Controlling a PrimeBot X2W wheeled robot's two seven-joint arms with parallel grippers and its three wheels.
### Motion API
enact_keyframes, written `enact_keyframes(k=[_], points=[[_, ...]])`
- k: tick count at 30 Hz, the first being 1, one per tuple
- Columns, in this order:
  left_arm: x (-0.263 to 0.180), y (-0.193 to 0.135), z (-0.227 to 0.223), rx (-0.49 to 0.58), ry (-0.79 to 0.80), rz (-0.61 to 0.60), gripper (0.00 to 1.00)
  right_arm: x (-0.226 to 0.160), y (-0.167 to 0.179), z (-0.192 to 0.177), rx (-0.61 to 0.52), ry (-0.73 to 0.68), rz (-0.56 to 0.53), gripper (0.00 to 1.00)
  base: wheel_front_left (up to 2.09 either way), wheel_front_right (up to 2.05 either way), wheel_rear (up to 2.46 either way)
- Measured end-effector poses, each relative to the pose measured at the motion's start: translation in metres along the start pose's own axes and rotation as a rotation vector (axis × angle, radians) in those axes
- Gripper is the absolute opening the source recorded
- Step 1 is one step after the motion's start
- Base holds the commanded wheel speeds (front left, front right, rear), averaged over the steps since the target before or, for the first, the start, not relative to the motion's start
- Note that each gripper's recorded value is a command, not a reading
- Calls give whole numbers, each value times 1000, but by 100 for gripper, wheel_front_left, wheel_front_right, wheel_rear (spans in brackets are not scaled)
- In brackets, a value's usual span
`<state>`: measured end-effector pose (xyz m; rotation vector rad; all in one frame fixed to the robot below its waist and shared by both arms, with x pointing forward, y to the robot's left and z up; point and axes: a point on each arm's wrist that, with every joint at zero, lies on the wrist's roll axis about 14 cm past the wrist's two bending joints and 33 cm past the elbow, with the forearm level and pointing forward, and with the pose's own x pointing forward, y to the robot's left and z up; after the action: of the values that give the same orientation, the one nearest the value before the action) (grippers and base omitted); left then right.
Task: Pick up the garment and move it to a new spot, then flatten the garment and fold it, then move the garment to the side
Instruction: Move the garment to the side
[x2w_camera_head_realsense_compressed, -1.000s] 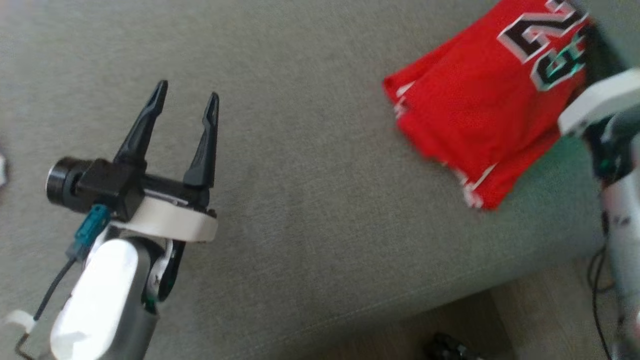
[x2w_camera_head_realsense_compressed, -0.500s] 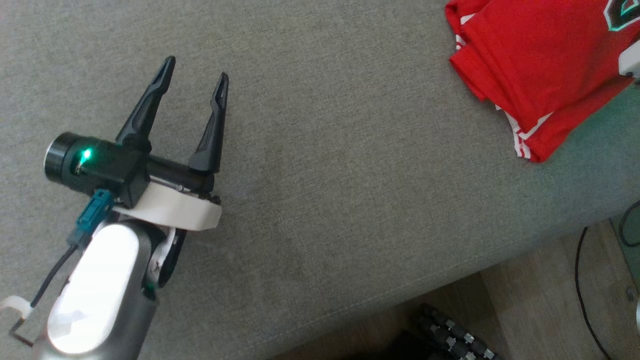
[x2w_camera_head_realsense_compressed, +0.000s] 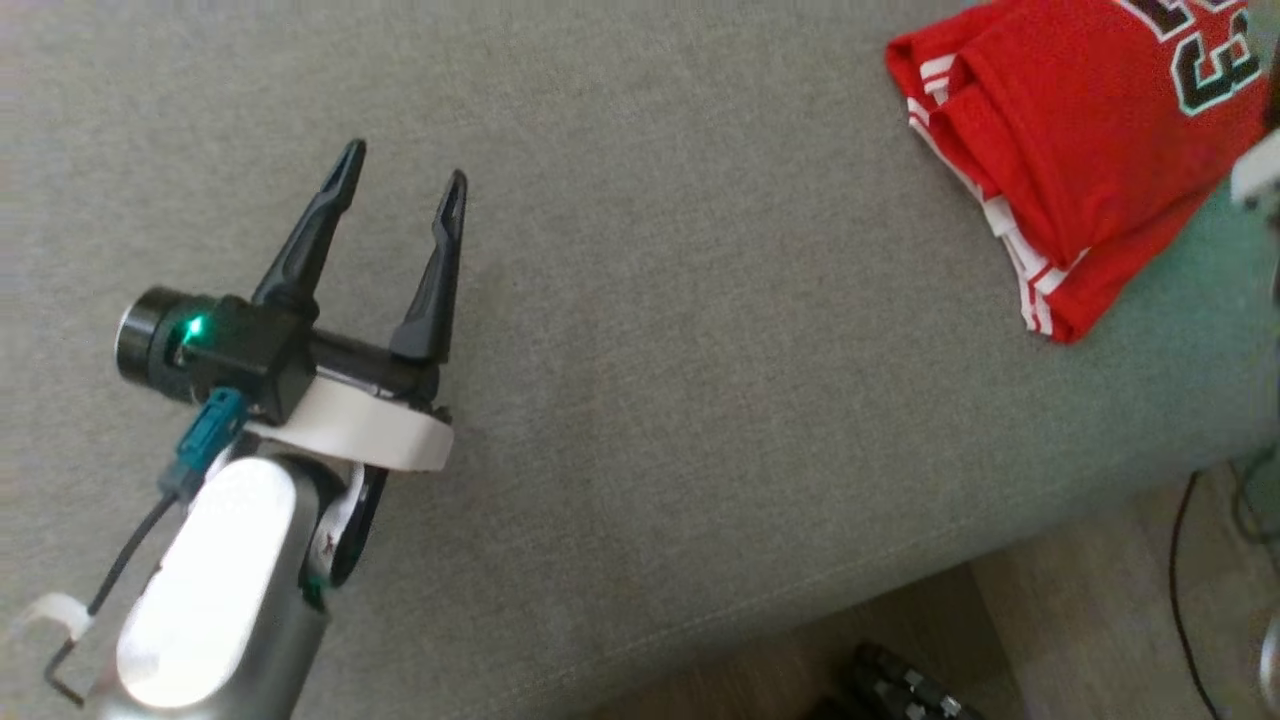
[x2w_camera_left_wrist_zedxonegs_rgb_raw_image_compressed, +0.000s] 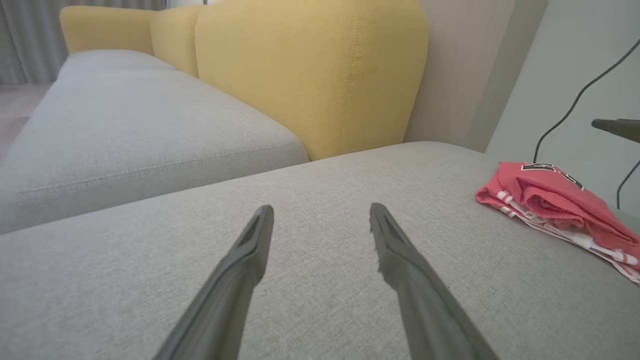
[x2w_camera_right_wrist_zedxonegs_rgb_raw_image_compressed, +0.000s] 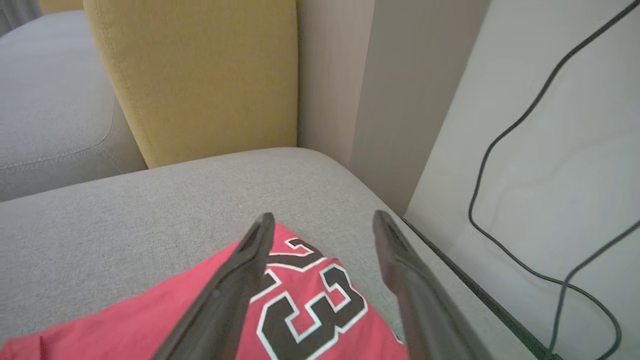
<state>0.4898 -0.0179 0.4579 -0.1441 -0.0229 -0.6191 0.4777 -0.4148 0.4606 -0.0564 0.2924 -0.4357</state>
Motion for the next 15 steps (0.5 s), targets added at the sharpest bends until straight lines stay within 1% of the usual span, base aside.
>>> enact_keyframes(k=[3, 5, 10, 15], points=[[-10, 1, 8, 5, -4, 27, 100, -17, 1, -2, 12, -41, 10, 100, 0, 0, 0], [-21, 3, 9, 5, 7, 55, 100, -31, 7, -6, 32, -62, 26, 100, 0, 0, 0], [-53, 15, 18, 16, 22, 153, 100, -67, 46, -7, 93, -130, 116, 100, 0, 0, 0], [-81, 34, 32, 39, 9, 251, 100, -99, 89, 1, 120, -178, 230, 100, 0, 0, 0]])
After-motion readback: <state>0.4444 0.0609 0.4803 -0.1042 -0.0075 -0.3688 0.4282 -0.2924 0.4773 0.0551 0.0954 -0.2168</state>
